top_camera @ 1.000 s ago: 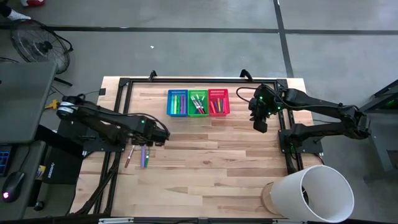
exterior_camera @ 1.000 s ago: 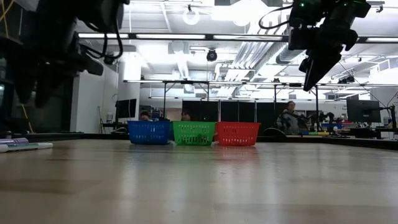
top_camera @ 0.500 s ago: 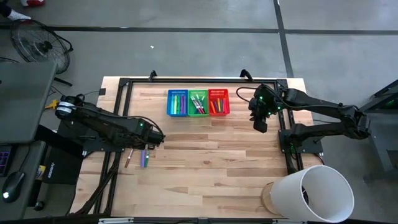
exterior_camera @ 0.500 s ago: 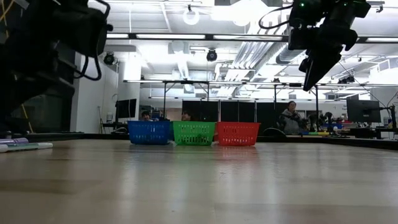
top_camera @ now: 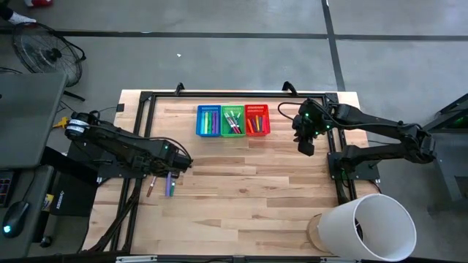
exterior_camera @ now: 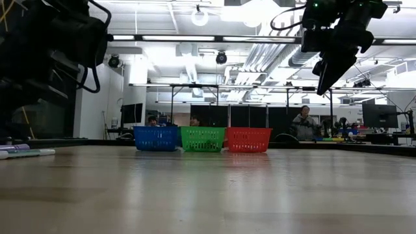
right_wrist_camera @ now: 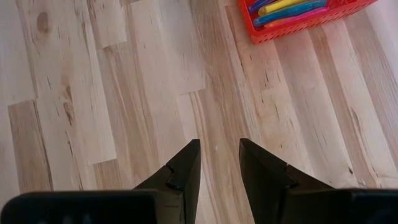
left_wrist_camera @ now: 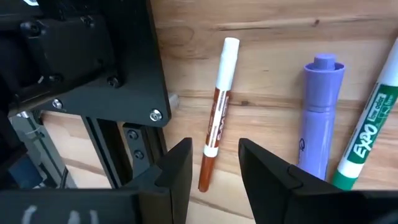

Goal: Pick & Place Markers
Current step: Put the green marker pen into the green bin

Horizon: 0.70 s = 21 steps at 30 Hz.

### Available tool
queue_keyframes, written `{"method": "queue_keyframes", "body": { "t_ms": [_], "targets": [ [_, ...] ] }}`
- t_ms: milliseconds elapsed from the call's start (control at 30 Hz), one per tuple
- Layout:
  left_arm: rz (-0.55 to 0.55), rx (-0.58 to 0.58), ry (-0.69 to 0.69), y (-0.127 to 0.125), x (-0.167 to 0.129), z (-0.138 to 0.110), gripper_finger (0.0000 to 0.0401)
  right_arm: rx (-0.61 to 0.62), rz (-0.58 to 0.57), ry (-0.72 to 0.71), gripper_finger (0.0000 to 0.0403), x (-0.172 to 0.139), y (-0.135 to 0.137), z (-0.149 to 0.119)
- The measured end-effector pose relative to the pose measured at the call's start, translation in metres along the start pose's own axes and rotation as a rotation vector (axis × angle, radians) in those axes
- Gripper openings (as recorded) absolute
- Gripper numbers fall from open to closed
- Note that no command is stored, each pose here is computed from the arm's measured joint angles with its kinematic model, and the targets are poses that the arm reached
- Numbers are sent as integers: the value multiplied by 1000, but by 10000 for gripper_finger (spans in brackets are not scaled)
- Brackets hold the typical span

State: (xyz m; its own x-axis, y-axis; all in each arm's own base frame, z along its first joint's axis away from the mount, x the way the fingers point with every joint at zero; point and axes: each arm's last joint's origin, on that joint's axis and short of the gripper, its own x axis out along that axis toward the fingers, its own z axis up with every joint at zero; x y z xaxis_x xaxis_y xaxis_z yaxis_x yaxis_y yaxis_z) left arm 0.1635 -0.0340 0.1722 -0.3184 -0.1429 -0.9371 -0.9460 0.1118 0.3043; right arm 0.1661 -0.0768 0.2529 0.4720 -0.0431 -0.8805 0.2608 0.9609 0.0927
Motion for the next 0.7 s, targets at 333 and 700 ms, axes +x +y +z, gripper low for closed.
{"method": "queue_keyframes", "body": {
  "t_ms": [333,700],
  "targets": [
    [-98,-72,32,-8,10,-2,127,23,-1,-2,99,1,0,0],
    [-44,-155,27,-5,11,-2,127,46,62,21,99,24,3,-16]
  ]
}}
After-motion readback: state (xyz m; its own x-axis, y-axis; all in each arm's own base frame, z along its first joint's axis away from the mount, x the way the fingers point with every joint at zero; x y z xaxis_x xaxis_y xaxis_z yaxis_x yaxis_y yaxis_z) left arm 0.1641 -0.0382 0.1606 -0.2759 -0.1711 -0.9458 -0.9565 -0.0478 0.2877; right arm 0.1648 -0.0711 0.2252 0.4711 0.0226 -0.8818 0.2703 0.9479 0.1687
